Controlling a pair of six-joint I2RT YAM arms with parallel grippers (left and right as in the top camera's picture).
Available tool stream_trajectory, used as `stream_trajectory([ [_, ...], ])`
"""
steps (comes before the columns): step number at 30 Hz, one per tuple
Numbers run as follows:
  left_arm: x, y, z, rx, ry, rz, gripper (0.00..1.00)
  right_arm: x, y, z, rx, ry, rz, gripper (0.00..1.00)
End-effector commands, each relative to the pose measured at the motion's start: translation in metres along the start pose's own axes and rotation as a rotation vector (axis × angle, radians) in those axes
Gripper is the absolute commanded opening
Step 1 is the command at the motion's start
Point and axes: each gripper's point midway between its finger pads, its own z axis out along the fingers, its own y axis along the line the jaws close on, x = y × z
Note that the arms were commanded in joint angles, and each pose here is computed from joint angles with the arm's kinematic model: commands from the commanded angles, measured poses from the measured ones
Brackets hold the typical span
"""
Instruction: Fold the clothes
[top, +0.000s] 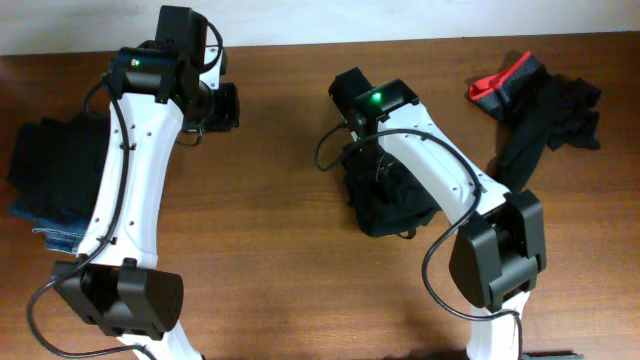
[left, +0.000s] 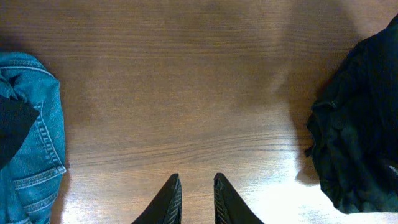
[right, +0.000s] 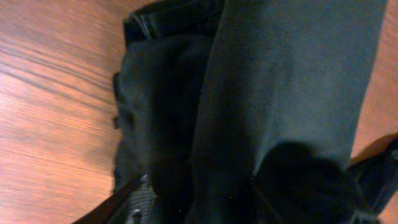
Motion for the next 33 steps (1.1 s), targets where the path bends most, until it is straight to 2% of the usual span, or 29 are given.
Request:
stream_trajectory([
  [1,-0.006,0.002,-0.012,0.0,-0.04,0.006,0.21,-0.005,0.014,-0.029,-0.049,-0.059,-0.014,0.4],
  [4,-0.006,0.001,-0.012,0.0,-0.043,0.006,0.21,-0.005,0.021,-0.037,-0.055,-0.064,-0.033,0.11],
  [6,-0.007,0.001,-0.012,0.001,-0.046,0.007,0.21,-0.006,0.021,-0.042,-0.055,-0.073,-0.034,0.04],
  [8,-0.007,0.001,-0.012,0.001,-0.046,0.007,0.21,-0.009,0.018,-0.052,-0.057,-0.097,-0.019,0.04],
  [14,-0.009,0.001,-0.012,0.002,-0.054,0.007,0.21,-0.03,-0.034,-0.099,-0.054,-0.25,0.195,0.04],
  [20,-0.01,0.0,-0.012,0.003,-0.057,0.009,0.21,-0.023,-0.068,-0.076,-0.157,-0.178,0.318,0.04],
  [25,-0.012,0.0,-0.012,0.004,-0.066,0.009,0.22,-0.017,-0.049,-0.06,-0.303,-0.123,0.267,0.04],
  [33,-0.013,0.0,-0.012,0.005,-0.072,0.01,0.21,-0.011,0.002,-0.063,-0.32,-0.088,0.13,0.04],
])
